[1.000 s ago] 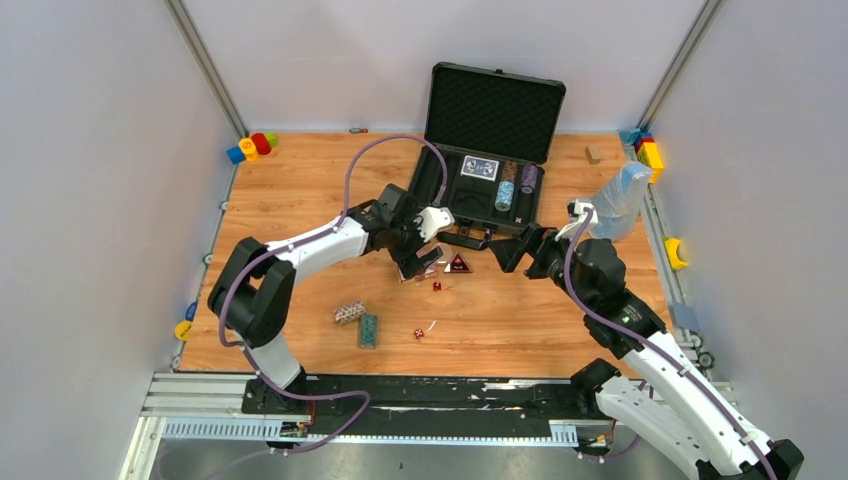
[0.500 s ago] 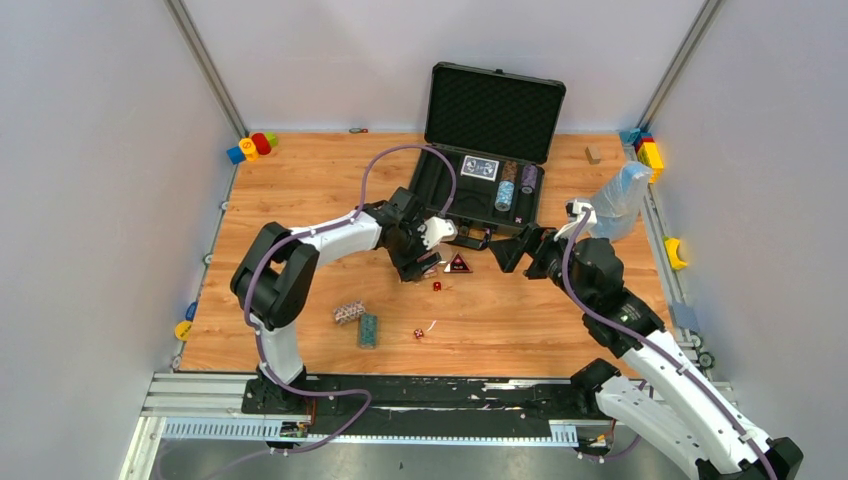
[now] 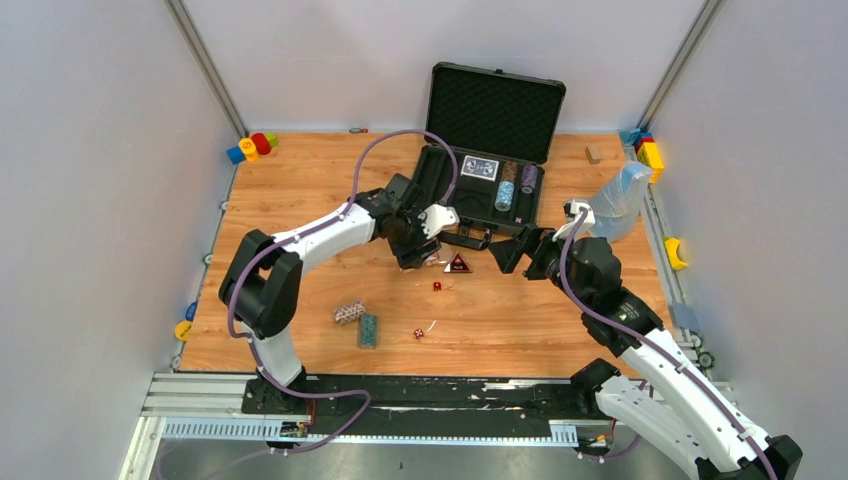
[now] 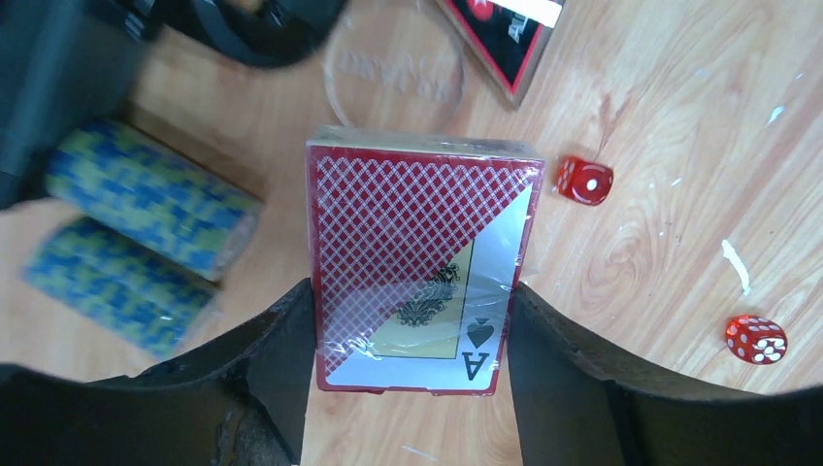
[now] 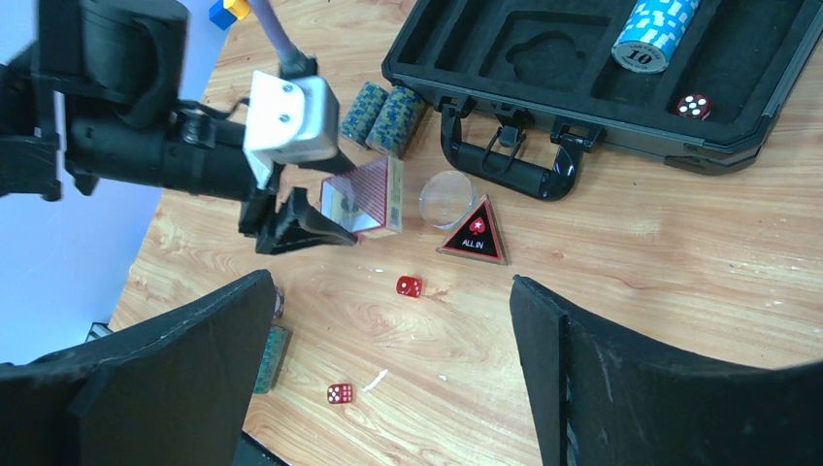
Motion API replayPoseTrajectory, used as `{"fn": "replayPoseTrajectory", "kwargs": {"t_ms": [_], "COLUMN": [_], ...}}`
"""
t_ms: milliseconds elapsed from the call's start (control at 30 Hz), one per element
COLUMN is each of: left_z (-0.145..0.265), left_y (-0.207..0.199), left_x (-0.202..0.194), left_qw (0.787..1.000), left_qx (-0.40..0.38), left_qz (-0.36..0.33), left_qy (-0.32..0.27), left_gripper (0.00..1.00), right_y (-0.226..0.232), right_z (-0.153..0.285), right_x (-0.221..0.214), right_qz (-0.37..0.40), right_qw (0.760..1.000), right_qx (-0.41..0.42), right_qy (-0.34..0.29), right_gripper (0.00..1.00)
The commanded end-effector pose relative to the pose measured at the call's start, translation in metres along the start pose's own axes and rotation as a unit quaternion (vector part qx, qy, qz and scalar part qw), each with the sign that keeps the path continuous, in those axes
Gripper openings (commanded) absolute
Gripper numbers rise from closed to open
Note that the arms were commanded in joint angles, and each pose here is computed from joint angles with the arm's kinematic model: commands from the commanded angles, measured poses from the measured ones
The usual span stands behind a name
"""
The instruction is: Pack up texas hold em set
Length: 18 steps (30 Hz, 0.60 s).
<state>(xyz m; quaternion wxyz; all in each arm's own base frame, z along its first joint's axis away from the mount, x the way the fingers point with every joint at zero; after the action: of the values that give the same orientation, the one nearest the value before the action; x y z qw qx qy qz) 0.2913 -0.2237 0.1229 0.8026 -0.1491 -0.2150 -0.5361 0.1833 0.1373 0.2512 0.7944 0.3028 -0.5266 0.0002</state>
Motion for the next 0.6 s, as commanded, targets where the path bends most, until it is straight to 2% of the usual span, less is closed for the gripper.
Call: {"fn": "replayPoseTrajectory", "kwargs": {"t_ms": [0,200,333,533,567], "left_z": [0.043,0.060,0.063,0.062,0.049], "left_y": [0.005,0.019,0.033,0.057,0.062], "left_x": [0.051,0.084,0.105,0.140,0.139], "left_qw": [0.992,0.972,0.949,0.926,0.929], "left_qx": [0.019,0.069,0.108,0.121,0.110], "left_qz": [-0.078,-0.176,-0.250,-0.331,-0.332], "left_qy": [-0.095,-0.140,-0.157,-0.135,-0.120], "left_gripper": [0.29,0.24,0.23,0.21,0.21], "right_y": [0.002,0.000,-0.002,-0.005,-0.006], "right_z": [0.004,0.008,0.011,0.015,0.016], "right_x": [0.009,0.010,0.012,0.014,0.015], "right_qz": [0.005,0.003,0.004,0.005,0.007], "right_qw": [1.000,0.999,0.999,0.998,0.998], "right_qx": [0.001,-0.004,-0.010,-0.023,-0.026], "right_qy": [-0.025,-0.037,-0.045,-0.060,-0.063], "right_gripper": [0.92,0.92,0.91,0.91,0.91]}}
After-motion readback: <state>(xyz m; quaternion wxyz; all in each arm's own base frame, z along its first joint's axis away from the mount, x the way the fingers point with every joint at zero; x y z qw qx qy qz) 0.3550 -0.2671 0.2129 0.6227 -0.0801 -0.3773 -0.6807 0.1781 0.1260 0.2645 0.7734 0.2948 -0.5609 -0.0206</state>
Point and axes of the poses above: each gripper's point midway between its finger pads, its own z axis back along the fingers, its own y axis along the line the jaws close on, x = y × z, the point moved 7 cm from there along z, back along the fingers, and after that the axes turned 3 degrees about z, right-handed, at the moved point
